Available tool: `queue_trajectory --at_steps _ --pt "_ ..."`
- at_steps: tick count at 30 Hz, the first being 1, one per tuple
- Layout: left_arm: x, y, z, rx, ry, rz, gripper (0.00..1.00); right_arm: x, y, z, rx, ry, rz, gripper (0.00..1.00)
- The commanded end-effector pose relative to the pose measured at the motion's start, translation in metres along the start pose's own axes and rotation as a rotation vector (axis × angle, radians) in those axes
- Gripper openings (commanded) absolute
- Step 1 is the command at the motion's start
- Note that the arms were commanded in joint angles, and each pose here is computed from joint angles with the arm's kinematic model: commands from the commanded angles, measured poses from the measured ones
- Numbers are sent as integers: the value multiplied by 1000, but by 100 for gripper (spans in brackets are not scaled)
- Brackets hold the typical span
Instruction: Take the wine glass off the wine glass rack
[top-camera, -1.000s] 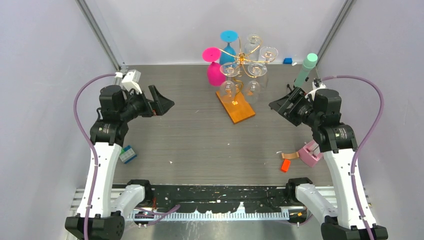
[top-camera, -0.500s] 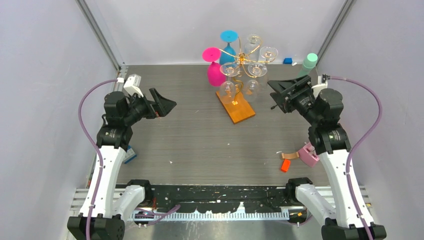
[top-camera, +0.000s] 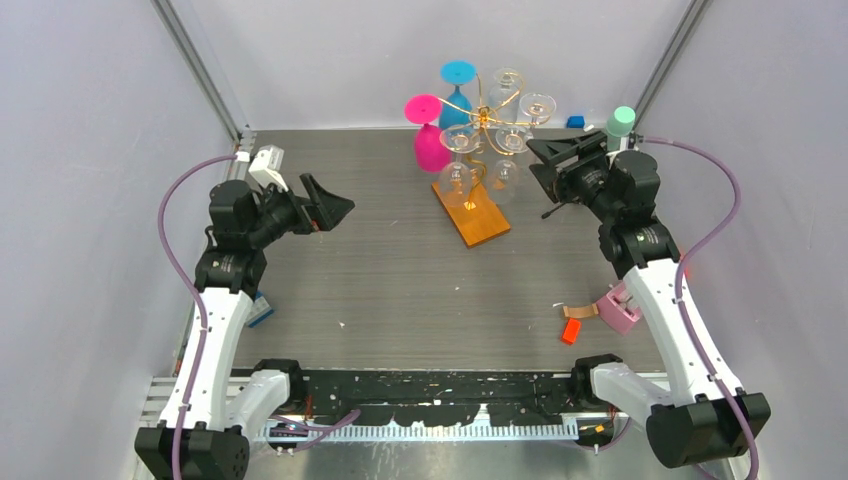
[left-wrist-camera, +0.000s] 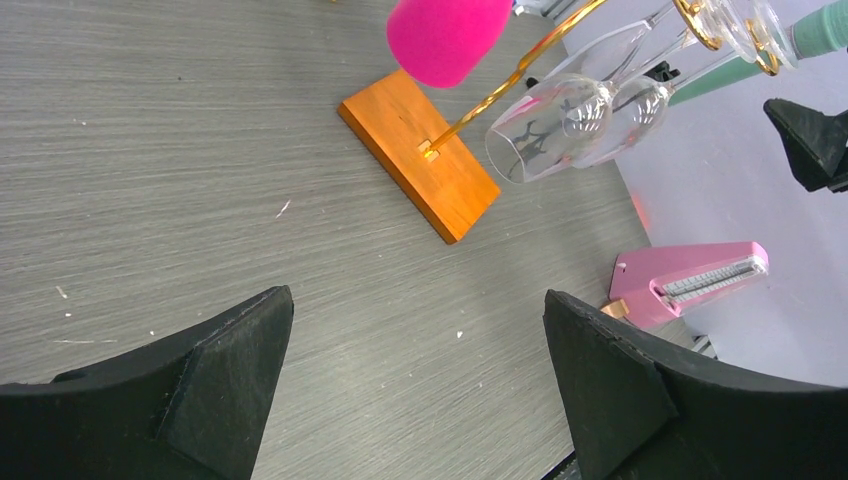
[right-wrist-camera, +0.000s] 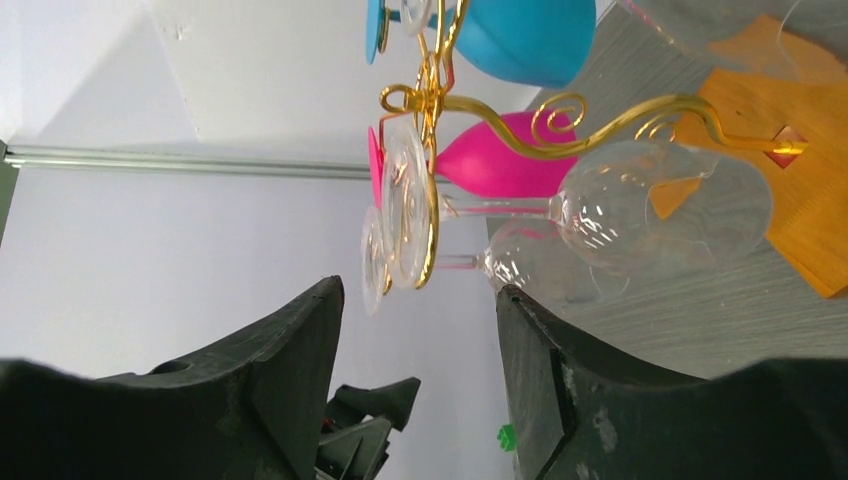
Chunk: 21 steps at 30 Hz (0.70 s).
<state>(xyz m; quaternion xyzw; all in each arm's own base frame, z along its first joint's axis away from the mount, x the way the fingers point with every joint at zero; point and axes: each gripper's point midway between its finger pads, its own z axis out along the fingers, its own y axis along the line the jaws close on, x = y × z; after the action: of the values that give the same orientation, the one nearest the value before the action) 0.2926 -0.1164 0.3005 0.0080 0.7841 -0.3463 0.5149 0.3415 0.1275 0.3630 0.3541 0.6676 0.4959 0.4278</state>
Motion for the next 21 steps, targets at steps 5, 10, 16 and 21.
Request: queue_trajectory --at_steps 5,10,16,21 --pt "-10 -8 -1 35 -42 49 100 -30 28 24 -41 -117 -31 54" --pt "-11 -7 -2 26 -44 57 100 -31 32 35 -52 -113 -38 44" --pt "-7 -3 -3 6 -40 60 100 -26 30 42 -49 -80 -32 34" --pt "-7 -1 -5 -5 -41 68 100 -23 31 46 -57 -63 -21 30"
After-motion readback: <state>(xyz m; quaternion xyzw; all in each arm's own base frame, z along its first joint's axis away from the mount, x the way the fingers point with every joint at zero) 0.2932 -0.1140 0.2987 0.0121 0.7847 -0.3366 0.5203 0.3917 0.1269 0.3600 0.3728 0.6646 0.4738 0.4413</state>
